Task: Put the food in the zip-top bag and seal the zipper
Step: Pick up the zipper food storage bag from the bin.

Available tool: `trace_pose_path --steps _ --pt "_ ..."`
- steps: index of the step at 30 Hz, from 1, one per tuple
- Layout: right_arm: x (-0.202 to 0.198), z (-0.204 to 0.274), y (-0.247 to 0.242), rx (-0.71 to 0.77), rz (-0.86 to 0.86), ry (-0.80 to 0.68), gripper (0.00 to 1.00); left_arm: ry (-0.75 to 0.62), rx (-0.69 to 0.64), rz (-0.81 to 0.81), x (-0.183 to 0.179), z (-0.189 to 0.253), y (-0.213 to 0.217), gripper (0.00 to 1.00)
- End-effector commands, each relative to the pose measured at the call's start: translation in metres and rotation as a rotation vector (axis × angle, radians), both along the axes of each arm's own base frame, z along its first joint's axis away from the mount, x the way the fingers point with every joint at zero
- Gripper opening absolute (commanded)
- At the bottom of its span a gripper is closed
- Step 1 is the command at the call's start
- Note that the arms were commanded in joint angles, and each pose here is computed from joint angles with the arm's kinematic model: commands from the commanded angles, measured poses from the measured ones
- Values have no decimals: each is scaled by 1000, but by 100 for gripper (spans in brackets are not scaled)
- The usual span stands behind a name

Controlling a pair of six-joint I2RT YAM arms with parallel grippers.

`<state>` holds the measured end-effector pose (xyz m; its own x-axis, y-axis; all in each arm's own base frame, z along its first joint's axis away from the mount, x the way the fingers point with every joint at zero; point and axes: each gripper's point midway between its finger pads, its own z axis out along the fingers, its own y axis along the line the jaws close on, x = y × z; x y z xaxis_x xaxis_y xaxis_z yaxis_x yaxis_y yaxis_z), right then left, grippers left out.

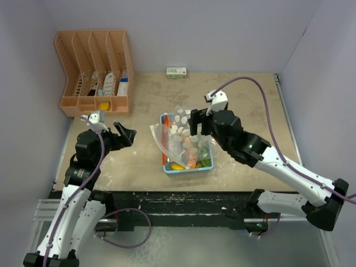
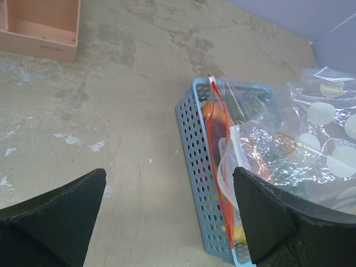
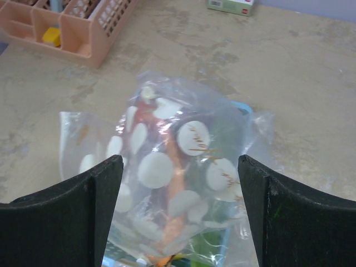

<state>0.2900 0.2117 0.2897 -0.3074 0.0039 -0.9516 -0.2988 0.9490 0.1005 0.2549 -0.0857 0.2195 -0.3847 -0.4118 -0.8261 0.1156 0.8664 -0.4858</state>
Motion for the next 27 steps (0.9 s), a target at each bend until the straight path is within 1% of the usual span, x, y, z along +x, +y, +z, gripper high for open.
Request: trace_pose_path --steps 1,5,9,12,17,21,27 --pt "-18 35 28 -20 28 -91 86 -23 -10 52 0 9 8 99" --pt "-45 45 55 -72 67 -140 85 -5 -31 58 -3 1 8 99" --pt "-75 36 93 -166 160 -145 85 11 -64 40 -6 -8 2 99" --pt "-92 24 116 -236 193 -145 86 11 -104 14 -10 -15 -4 100" --pt "-94 7 137 -310 181 -130 86 7 -150 -9 -15 -27 -10 100" --pt "-94 2 152 -339 172 -128 81 10 -146 -6 -19 -27 -9 100" --pt "-93 -35 161 -523 69 -119 78 42 -153 45 -22 -37 -2 100"
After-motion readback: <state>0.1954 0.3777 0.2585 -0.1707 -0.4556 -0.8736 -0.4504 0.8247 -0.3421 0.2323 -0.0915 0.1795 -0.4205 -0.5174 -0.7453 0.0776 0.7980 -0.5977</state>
